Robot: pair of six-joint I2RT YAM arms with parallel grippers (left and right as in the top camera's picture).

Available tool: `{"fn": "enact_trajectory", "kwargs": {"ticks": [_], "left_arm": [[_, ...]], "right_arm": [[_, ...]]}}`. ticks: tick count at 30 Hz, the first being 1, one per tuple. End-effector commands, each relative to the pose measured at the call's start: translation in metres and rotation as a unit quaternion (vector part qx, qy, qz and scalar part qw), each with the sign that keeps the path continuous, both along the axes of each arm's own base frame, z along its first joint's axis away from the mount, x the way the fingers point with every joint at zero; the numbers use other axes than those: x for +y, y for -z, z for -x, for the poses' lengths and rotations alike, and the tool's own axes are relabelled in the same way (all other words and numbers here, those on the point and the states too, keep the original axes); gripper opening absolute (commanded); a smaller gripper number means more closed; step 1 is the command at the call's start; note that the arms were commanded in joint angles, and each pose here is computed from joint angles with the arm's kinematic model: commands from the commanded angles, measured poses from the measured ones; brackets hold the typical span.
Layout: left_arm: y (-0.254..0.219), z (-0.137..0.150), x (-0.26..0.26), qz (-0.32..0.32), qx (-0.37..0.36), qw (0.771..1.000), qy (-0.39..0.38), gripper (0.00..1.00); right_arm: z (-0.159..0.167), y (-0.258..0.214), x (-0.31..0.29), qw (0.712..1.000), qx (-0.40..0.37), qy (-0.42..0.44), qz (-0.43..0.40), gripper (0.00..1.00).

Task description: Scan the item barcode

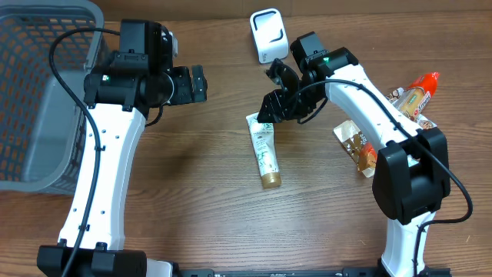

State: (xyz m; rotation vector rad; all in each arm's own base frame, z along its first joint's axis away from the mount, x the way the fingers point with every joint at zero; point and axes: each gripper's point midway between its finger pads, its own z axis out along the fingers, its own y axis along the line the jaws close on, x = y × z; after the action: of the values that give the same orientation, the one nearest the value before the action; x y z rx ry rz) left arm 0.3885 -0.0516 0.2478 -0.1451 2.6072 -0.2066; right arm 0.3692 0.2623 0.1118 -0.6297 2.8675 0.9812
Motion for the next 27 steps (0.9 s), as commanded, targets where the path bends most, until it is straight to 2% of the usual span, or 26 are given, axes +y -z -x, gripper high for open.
{"fn": "enact_trajectory", "kwargs": {"ticks": [1, 27], "left_arm": [[-0.011, 0.0, 0.0, -0.004, -0.016, 1.0, 0.007, 1.0], [-0.011, 0.0, 0.0, -0.004, -0.016, 1.0, 0.007, 1.0]], "right_arm": [[-0.001, -0.013, -0.005, 1.0, -0.019, 0.002, 0.015, 0.64], [0.014, 0.036, -0.018, 0.998, 0.014, 0.003, 0.055, 0.81]]}}
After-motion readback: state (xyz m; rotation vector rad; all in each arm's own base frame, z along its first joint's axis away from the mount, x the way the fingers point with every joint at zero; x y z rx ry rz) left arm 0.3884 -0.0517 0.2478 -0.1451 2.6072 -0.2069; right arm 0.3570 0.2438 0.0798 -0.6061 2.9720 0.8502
